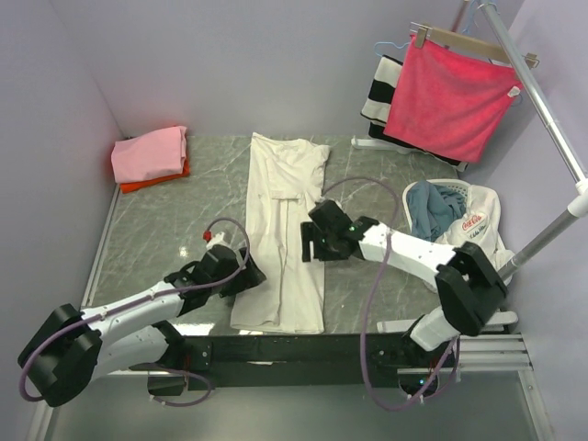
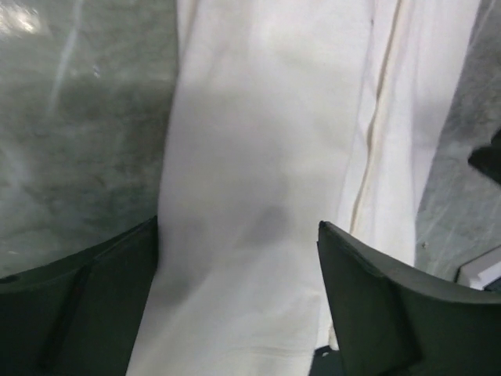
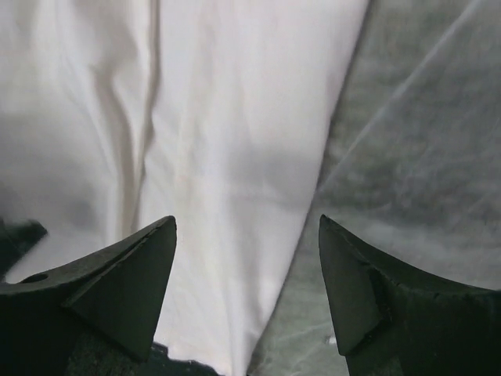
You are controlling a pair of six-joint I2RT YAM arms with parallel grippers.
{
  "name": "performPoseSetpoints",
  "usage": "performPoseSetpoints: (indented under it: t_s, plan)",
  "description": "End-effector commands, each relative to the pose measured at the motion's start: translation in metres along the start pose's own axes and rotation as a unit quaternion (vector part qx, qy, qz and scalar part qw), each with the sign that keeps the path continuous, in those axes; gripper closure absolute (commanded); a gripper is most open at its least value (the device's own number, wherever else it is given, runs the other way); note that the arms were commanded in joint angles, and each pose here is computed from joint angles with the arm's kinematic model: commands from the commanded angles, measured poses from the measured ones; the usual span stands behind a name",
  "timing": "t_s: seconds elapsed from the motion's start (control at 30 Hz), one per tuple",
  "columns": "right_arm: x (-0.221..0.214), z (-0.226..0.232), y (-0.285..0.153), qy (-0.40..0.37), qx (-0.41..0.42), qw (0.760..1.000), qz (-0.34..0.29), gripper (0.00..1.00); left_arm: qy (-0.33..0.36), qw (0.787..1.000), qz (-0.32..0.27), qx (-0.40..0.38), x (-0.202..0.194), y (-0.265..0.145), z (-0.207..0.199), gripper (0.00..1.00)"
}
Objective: Fold and stack the t-shirts
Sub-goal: Fold the tshirt
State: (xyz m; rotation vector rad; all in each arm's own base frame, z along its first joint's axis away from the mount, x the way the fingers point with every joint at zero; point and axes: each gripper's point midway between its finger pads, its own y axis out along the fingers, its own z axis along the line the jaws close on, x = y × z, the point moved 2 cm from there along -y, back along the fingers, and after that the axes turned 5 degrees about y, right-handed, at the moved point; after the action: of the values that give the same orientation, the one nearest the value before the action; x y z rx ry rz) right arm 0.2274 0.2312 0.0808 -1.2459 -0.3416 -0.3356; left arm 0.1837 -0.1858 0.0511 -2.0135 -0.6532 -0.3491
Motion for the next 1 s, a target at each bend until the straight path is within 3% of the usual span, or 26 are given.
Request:
performPoseSetpoints:
  t_s: [0.0, 0.07, 0.13, 0.17, 0.27, 0.33, 0.53, 0.57, 0.63, 0.67, 0.73, 0.77, 0.97]
  plan:
    - [0.058, 0.03, 0.007, -0.038, 0.031, 0.998, -0.046, 0.21, -0.027, 0.993, 0.079, 0.08, -0.059, -0.004, 0.044, 0.2]
    - [0.08, 0.041, 0.012, -0.051, 0.033, 0.997, -0.053, 0.21, -0.04, 0.991, 0.091, 0.092, -0.072, -0.008, 0.05, 0.25]
    - [0.095, 0.048, 0.018, -0.059, 0.031, 0.996, -0.051, 0.21, -0.053, 0.99, 0.092, 0.096, -0.077, -0.011, 0.052, 0.36]
    - [0.099, 0.05, 0.019, -0.063, 0.034, 0.996, -0.05, 0.21, -0.052, 0.989, 0.095, 0.098, -0.081, -0.012, 0.054, 0.5]
    - [0.116, 0.052, 0.03, -0.06, 0.034, 0.996, -0.05, 0.21, -0.062, 0.987, 0.097, 0.113, -0.086, -0.019, 0.06, 0.76]
    - [0.128, 0.053, 0.036, -0.055, 0.038, 0.996, -0.056, 0.21, -0.07, 0.986, 0.1, 0.115, -0.089, -0.023, 0.061, 0.85]
    - [0.158, 0.047, 0.07, -0.051, 0.036, 0.997, -0.045, 0.22, -0.08, 0.984, 0.104, 0.118, -0.093, -0.031, 0.059, 0.84]
    - [0.163, 0.048, 0.072, -0.053, 0.035, 0.997, -0.048, 0.22, -0.075, 0.986, 0.096, 0.116, -0.088, -0.033, 0.055, 0.78]
    - [0.178, 0.049, 0.071, -0.054, 0.041, 0.996, -0.055, 0.22, -0.063, 0.988, 0.082, 0.116, -0.079, -0.037, 0.051, 0.46]
    - [0.183, 0.051, 0.069, -0.055, 0.052, 0.995, -0.058, 0.22, -0.059, 0.991, 0.066, 0.102, -0.068, -0.04, 0.038, 0.25]
    - [0.197, 0.049, 0.067, -0.05, 0.055, 0.995, -0.071, 0.22, -0.04, 0.994, 0.028, 0.094, -0.048, -0.044, 0.029, 0.05]
    - [0.202, 0.048, 0.065, -0.05, 0.056, 0.995, -0.072, 0.22, -0.037, 0.996, 0.011, 0.085, -0.034, -0.05, 0.017, 0.01]
    - [0.227, 0.04, 0.07, -0.035, 0.069, 0.994, -0.077, 0.21, 0.02, 0.984, -0.158, 0.078, 0.062, -0.056, -0.025, 0.01]
